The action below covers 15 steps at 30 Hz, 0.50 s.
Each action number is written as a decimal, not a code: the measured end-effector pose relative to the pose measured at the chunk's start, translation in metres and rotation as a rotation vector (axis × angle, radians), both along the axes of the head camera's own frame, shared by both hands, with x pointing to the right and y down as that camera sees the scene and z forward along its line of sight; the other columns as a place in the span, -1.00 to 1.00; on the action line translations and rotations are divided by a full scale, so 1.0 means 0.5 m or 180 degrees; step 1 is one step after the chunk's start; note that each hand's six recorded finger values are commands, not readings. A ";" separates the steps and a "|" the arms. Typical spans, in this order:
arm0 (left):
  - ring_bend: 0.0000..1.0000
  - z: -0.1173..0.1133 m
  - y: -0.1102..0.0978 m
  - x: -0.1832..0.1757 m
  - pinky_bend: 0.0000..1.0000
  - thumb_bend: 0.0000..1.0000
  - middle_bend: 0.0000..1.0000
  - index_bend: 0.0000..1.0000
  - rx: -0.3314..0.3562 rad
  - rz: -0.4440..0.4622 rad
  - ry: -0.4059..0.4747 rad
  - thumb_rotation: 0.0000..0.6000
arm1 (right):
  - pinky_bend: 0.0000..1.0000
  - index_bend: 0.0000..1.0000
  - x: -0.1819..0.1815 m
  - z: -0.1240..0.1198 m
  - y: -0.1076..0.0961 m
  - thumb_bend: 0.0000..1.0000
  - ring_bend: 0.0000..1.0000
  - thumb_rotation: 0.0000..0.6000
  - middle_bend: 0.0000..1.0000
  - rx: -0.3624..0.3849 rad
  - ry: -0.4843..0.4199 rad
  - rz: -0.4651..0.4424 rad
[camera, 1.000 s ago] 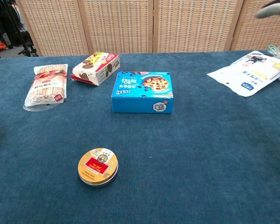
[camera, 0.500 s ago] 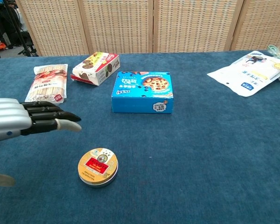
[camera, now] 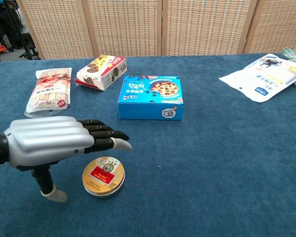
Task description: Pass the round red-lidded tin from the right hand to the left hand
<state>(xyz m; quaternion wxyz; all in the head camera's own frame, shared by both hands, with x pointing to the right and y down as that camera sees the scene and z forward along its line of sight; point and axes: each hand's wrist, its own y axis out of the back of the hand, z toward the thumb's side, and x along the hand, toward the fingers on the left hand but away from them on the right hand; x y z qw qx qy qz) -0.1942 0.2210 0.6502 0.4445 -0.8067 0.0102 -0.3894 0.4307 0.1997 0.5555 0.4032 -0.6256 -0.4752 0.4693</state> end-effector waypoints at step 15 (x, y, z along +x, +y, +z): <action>-0.49 0.030 -0.009 0.049 -0.12 -0.61 -0.42 -0.34 0.0064 -0.0005 -0.0078 1.00 | -1.00 -1.00 0.002 -0.002 0.000 -1.00 -1.00 1.00 -1.00 0.0001 -0.0080 -0.0010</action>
